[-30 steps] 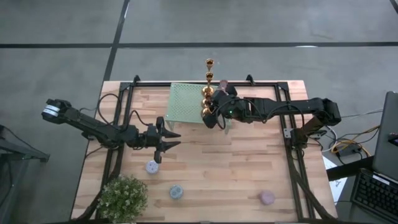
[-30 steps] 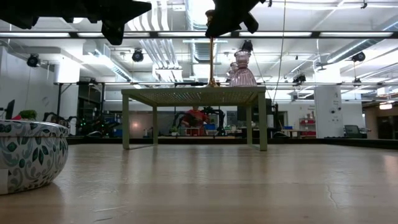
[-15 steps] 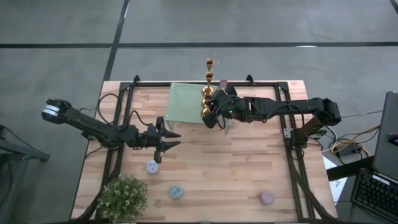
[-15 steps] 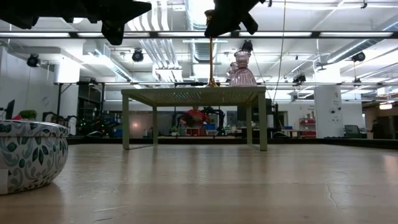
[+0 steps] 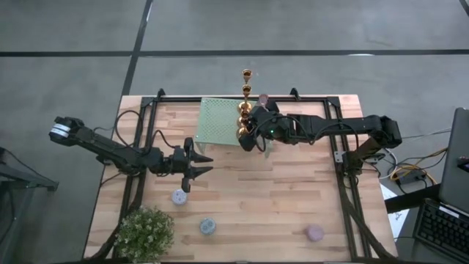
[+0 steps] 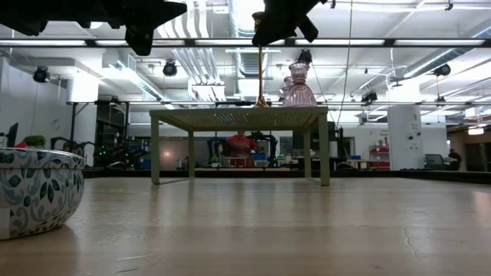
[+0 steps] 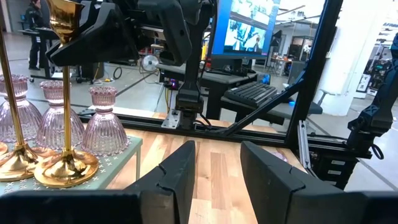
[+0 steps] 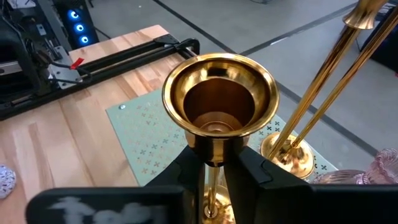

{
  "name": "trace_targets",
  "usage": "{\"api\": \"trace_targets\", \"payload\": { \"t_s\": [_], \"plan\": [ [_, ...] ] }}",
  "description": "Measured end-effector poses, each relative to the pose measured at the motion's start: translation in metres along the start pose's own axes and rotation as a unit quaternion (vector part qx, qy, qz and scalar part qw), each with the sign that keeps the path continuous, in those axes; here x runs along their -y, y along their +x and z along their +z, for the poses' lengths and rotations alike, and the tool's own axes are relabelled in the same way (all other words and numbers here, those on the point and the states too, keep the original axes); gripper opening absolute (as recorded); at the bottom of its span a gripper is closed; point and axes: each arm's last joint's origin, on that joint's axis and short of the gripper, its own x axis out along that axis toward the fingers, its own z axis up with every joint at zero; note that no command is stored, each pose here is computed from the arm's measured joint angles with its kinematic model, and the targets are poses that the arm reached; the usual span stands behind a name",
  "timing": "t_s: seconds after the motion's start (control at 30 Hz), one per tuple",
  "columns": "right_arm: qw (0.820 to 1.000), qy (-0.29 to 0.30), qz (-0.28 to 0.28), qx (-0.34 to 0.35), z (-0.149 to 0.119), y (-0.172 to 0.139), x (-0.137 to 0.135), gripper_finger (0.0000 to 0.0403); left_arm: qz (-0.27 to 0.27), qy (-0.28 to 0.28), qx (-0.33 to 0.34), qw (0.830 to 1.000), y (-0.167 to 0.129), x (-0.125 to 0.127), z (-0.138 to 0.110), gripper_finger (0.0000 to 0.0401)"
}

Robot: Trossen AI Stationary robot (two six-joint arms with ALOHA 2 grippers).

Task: Pick & Place candle stick holders
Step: Put the gold candle holder on the shelf aligned with the other gold candle holders

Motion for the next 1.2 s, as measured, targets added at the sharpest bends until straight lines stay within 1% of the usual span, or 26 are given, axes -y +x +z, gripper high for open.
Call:
{"api": "trace_targets", "payload": {
  "t_s": [0.57,0.87,0.97,1.2],
  "plan": [
    [1.0,0.001,0.008,0.0,0.001,-0.002,0.0,0.0039,0.0,0.0,0.0,1.0,0.0,0.0,0.0,0.0132],
    [1.0,0.01,0.011,0.009,0.006,-0.012,0.004,0.0039,0.0,0.001,-0.001,1.0,0.0,0.0,0.0,0.0132],
    [1.0,0.011,0.02,0.001,0.005,-0.013,0.004,0.0039,0.0,0.001,-0.001,1.0,0.0,0.0,0.0,0.0132],
    [1.0,0.013,0.013,-0.015,0.001,-0.012,0.006,0.0039,0.0,0.001,-0.001,1.0,0.0,0.0,0.0,0.0132]
  ]
}}
